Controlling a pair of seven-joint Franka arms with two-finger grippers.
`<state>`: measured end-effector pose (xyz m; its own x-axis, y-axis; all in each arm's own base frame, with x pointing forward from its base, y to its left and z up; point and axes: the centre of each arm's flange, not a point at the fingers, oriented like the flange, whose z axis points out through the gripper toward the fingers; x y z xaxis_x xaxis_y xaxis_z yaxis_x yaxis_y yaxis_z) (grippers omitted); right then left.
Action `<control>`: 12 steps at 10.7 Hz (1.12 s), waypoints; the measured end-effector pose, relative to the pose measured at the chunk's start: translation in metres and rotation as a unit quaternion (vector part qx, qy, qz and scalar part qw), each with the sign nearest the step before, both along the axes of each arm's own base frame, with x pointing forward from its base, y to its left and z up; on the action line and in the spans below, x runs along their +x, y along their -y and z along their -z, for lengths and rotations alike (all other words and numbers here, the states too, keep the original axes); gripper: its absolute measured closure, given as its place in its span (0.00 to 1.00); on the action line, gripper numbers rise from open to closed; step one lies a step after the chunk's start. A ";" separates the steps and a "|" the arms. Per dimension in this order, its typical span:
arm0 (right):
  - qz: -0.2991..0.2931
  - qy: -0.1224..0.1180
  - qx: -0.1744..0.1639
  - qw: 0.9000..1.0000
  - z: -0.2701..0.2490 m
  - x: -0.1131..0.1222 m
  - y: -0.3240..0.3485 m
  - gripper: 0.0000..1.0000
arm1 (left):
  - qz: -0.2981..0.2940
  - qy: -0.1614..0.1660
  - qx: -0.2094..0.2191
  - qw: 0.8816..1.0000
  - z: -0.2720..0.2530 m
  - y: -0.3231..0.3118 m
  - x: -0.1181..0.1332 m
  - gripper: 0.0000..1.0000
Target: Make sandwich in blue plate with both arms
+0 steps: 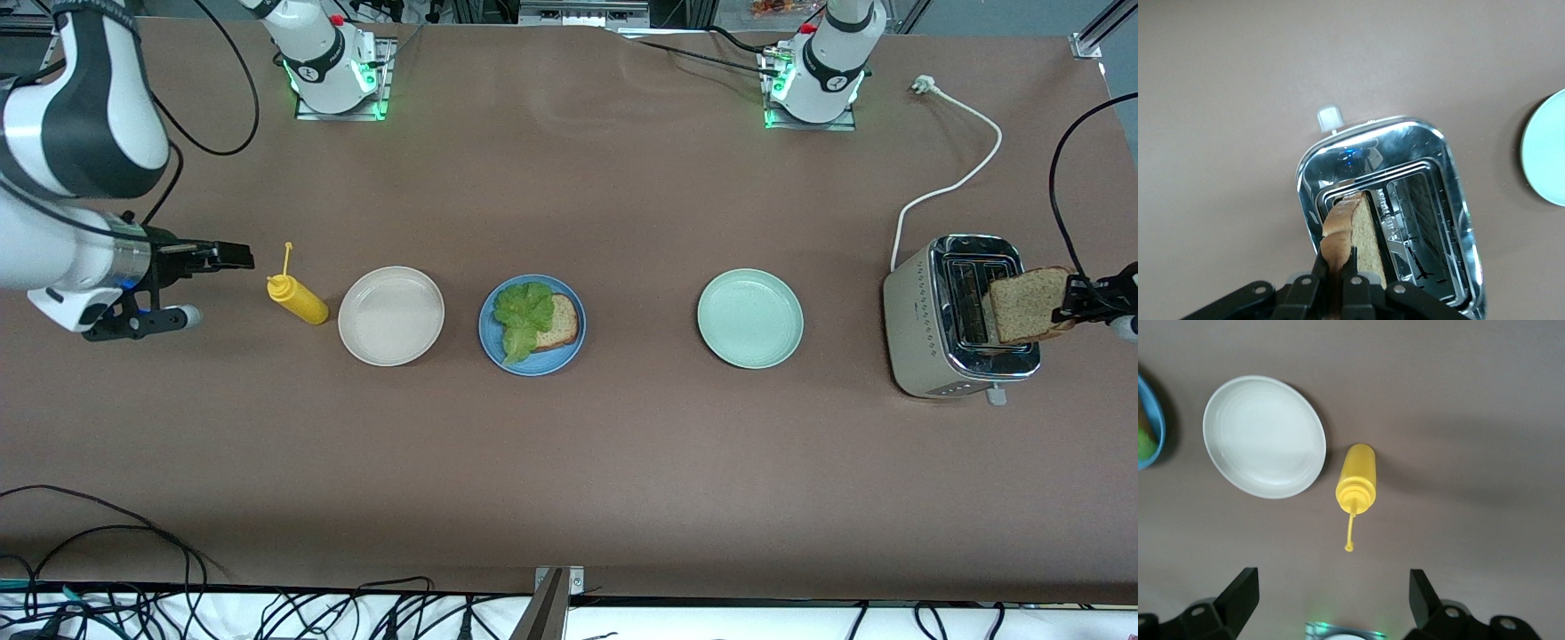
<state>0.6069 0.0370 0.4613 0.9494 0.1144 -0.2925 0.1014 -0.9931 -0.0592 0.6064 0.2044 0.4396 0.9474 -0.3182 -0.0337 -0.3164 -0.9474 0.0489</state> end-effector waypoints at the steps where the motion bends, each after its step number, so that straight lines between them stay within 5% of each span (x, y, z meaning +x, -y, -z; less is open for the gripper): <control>1: 0.026 0.016 -0.010 0.999 -0.003 -0.009 -0.006 0.00 | 0.004 0.006 -0.001 1.000 -0.020 0.004 0.004 0.90; 5: 0.067 0.084 -0.023 0.994 -0.036 -0.031 0.013 0.00 | 0.032 0.042 -0.001 0.999 -0.106 0.037 0.018 0.90; 12: 0.085 0.077 -0.025 0.993 -0.137 -0.067 0.037 0.00 | 0.037 0.045 -0.089 0.994 -0.130 0.152 0.036 0.90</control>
